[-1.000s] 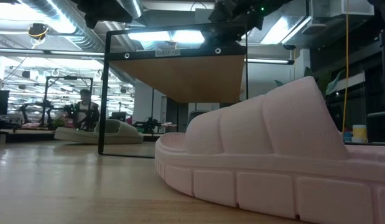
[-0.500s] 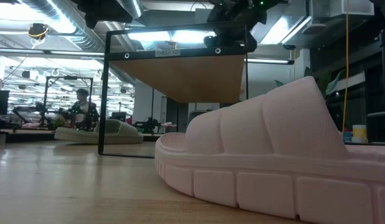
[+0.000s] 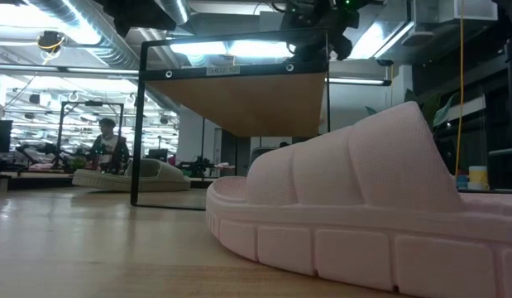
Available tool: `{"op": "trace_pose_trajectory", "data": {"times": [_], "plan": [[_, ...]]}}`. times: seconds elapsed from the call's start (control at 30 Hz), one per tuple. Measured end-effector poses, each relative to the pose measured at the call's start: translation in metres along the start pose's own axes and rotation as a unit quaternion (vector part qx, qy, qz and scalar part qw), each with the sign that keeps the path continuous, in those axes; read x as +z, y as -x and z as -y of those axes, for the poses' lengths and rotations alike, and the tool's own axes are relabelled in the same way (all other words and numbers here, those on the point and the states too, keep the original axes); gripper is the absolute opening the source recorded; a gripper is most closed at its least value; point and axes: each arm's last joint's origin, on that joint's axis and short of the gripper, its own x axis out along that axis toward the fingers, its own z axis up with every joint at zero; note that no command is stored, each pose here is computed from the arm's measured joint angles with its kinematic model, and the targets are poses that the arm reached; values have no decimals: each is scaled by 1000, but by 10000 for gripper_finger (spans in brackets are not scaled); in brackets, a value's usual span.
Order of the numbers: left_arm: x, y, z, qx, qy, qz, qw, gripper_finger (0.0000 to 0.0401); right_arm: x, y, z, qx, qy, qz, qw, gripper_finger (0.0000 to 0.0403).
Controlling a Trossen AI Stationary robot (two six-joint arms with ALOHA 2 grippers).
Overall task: Pick and place slides into the shelf
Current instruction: Put the right pink slipper on the shelf
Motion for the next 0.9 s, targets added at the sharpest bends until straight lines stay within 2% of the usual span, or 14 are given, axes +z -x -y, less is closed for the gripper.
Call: {"op": "trace_pose_trajectory", "data": {"times": [0.1,0.47,0.73,0.9], "plan": [[0,0,0,-4,0,0,1000,0,-5,0,-3,5,-17,-35,999,2],[0,0,0,-4,0,0,1000,0,-17,2,-7,-37,-43,-147,987,1],[0,0,0,-4,0,0,1000,0,-23,4,-11,-38,-48,-199,978,0],[0,0,0,-4,0,0,1000,0,-25,5,-9,-72,-48,-230,969,0]]}}
